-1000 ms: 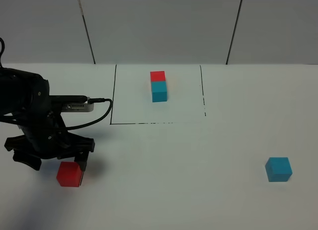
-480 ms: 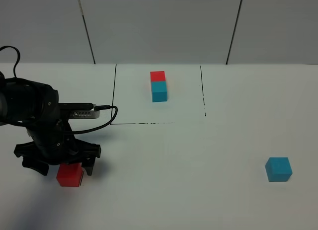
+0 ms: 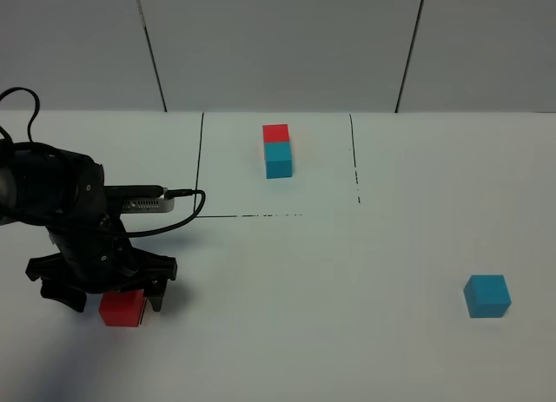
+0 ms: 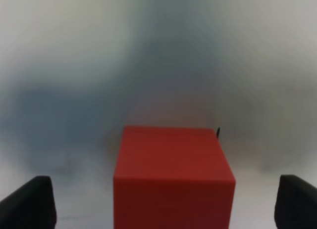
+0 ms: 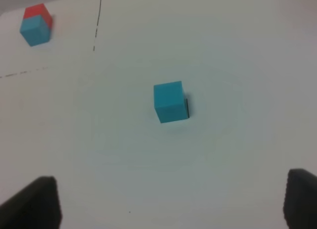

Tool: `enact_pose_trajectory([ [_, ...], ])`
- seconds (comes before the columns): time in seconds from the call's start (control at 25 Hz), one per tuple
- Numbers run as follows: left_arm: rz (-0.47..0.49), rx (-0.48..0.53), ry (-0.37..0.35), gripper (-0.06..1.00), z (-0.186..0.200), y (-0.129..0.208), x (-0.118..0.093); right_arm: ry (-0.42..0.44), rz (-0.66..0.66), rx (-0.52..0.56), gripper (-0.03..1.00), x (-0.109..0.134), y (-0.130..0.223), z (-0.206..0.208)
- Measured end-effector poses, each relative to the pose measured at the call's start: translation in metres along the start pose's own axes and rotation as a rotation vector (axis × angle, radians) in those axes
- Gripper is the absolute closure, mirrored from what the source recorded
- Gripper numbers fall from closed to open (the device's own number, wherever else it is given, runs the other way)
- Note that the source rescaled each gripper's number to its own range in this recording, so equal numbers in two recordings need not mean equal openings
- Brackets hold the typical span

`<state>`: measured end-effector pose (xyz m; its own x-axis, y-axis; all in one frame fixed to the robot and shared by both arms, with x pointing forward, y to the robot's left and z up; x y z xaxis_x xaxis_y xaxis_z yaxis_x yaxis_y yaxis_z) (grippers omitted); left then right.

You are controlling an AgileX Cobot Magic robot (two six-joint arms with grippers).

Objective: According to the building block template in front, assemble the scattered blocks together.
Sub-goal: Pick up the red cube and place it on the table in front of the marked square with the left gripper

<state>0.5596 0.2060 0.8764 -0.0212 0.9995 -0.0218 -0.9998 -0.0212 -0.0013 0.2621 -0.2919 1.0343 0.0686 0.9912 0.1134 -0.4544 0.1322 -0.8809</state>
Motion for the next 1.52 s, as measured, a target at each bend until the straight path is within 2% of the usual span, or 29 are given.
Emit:
enact_pose_trajectory([
  [0.48,0.012,0.009,-0.001,0.13,-0.003,0.0,0.0,0.0,0.0,0.0,0.17,0.0,0.0,0.0],
  [0.72,0.021,0.057,-0.015,0.14,-0.019,0.002,0.001,0.0,0.0,0.0,0.17,0.0,0.0,0.0],
  [0.96,0.027,0.06,-0.011,0.18,-0.021,0.002,0.0,0.0,0.0,0.0,0.17,0.0,0.0,0.0],
  [1.12,0.028,0.055,-0.009,0.28,-0.021,0.001,0.0,0.0,0.0,0.0,0.17,0.0,0.0,0.0],
  [1.52,0.028,0.044,-0.006,0.64,-0.021,0.0,-0.001,0.0,0.0,0.0,0.17,0.0,0.0,0.0],
])
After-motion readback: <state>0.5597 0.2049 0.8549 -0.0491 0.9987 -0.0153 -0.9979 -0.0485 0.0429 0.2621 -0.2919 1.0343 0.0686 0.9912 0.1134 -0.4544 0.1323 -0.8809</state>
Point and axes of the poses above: a point on each arm's last joint axis where the gripper is mounted, z pointing back along that axis away from the gripper, x along the wrist's bending axis when the last joint is at zero, y = z × x, the point moved 3 cm from there along -z, pointing out along that axis toward the gripper, and after that the axes turned 1 degree about z, right-handed, at the moved point
